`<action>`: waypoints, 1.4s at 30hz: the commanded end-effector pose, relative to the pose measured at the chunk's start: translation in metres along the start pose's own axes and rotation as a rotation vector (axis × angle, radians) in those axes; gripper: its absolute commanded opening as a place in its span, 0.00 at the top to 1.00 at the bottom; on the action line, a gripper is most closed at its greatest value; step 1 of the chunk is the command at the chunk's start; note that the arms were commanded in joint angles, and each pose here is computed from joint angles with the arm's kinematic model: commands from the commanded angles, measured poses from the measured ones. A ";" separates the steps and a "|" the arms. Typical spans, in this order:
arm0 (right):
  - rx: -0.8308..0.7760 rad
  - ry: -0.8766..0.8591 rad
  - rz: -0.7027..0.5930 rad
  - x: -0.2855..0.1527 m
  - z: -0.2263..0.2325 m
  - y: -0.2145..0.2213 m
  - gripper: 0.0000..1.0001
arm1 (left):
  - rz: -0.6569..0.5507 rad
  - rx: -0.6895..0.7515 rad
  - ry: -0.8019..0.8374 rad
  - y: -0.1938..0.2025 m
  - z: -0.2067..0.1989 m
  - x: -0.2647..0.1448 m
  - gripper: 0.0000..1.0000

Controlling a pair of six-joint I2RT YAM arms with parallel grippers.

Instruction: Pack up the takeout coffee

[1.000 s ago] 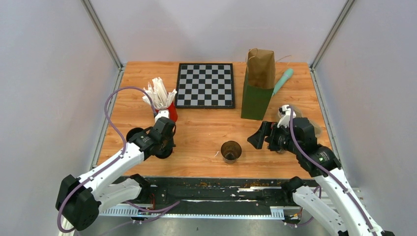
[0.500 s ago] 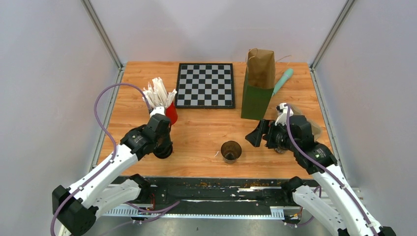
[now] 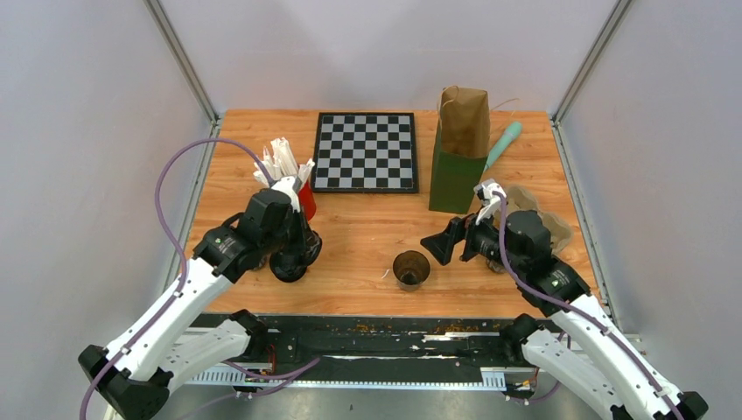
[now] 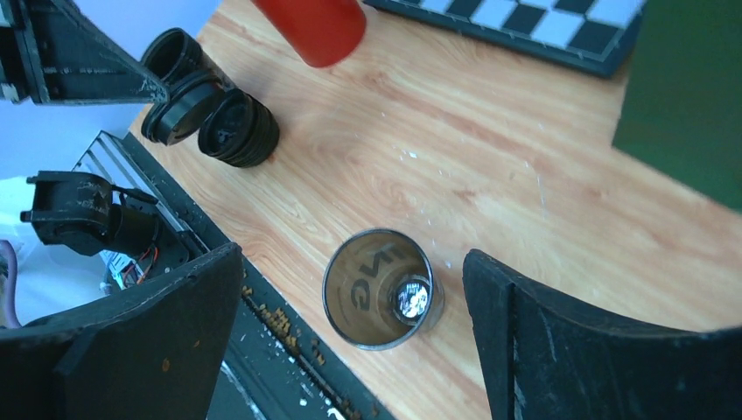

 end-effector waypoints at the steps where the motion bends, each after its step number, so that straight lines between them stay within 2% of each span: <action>1: -0.230 -0.219 -0.204 0.007 0.019 -0.020 0.04 | -0.028 0.002 0.172 -0.016 -0.019 -0.027 1.00; 5: -0.321 -0.373 -0.375 0.019 0.031 -0.019 0.04 | -0.059 -0.022 0.370 -0.023 -0.036 -0.038 1.00; 8: -0.537 -0.513 -0.400 0.028 0.051 -0.014 0.04 | -0.089 -0.061 0.505 -0.030 -0.049 -0.045 1.00; 11: -0.741 -0.513 -0.420 0.041 0.069 -0.009 0.02 | -0.092 -0.093 0.616 -0.037 -0.060 -0.053 1.00; 13: -0.821 -0.526 -0.441 0.046 0.082 -0.007 0.00 | -0.090 -0.115 0.673 -0.040 -0.065 -0.057 1.00; 23: -0.971 -0.512 -0.627 0.064 0.109 0.001 0.00 | -0.070 -0.191 0.796 -0.043 -0.074 -0.065 1.00; 29: -1.007 -0.495 -0.630 0.070 0.113 0.003 0.00 | -0.085 -0.222 0.817 -0.042 -0.075 -0.065 1.00; 32: -0.952 -0.426 -0.636 0.067 0.108 0.002 0.00 | -0.076 -0.162 0.709 -0.036 -0.067 -0.052 1.00; 33: -0.909 -0.397 -0.630 0.064 0.106 0.000 0.00 | -0.075 -0.118 0.629 -0.035 -0.061 -0.047 0.96; 36: -0.778 -0.292 -0.540 0.056 0.098 -0.003 0.01 | -0.008 -0.030 0.406 -0.020 -0.040 -0.023 0.73; 39: -0.661 -0.202 -0.421 0.047 0.089 0.000 0.03 | 0.065 0.007 0.294 -0.004 -0.027 -0.003 0.61; 42: -0.527 -0.142 -0.337 0.033 0.082 0.003 0.03 | 0.112 0.024 0.249 0.009 -0.026 0.019 0.57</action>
Point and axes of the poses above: each gripper's point midway between its finger pads, its own x axis out along the fingers, its own z axis along the line the jaws close on, y = z × x, the point moved 10 cm from there along -x, back along the fingers, and after that the axes turned 6 degrees about x, right-handed, at the moved point
